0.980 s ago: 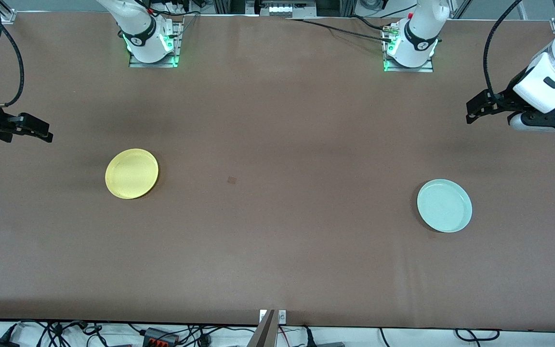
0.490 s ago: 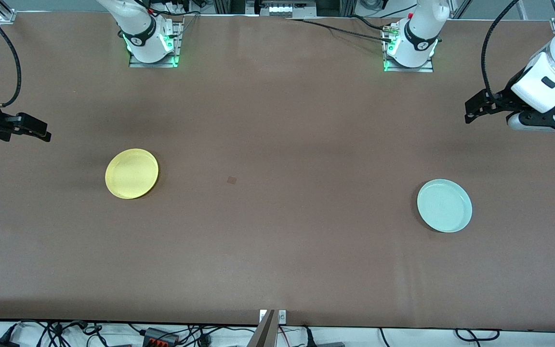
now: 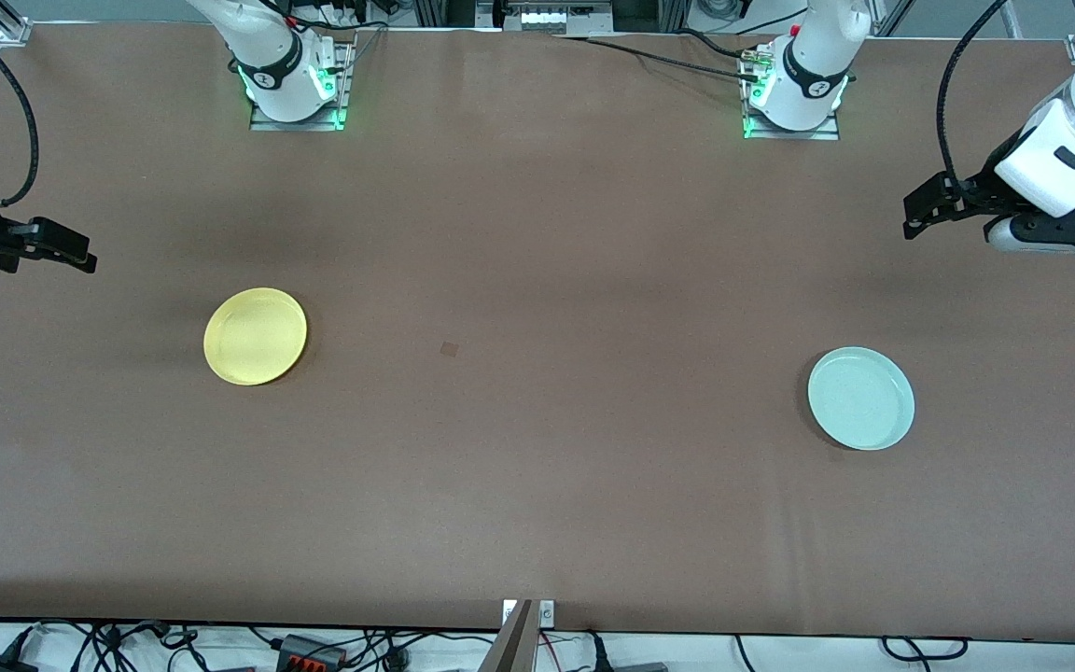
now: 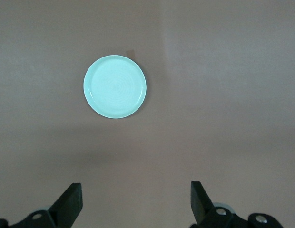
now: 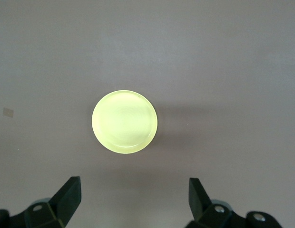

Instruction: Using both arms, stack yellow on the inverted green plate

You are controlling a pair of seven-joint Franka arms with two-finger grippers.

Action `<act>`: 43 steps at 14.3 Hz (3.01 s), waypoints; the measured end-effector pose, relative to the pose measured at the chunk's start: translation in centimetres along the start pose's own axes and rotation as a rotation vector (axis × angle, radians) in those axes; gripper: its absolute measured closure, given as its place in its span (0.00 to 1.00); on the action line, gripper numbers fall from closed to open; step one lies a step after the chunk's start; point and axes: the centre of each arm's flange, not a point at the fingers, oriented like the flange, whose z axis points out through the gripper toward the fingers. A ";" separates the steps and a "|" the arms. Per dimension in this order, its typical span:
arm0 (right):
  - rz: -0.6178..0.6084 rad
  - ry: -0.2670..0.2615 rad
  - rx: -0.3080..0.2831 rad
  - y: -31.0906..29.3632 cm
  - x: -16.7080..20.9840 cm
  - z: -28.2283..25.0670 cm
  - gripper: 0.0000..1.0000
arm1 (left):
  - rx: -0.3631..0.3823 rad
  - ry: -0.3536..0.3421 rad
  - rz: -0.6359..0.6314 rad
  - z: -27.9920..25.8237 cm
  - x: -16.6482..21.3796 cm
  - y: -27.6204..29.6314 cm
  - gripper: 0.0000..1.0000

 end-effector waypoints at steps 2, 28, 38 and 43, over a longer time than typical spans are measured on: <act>-0.006 -0.001 0.000 0.0 0.0 0.0 0.00 | 0.000 0.000 -0.001 0.0 0.2 0.0 0.00; -0.009 -0.010 0.001 -0.1 -0.3 -0.2 0.00 | 0.004 -0.026 -0.028 33.1 14.8 -15.8 0.00; -0.009 -0.010 0.001 -0.2 -0.3 -0.2 0.00 | -0.029 -0.006 0.094 39.7 12.0 -18.7 0.30; -0.009 -0.010 0.001 -0.2 -0.3 -0.2 0.00 | -0.130 0.007 0.081 40.9 11.3 -20.2 0.40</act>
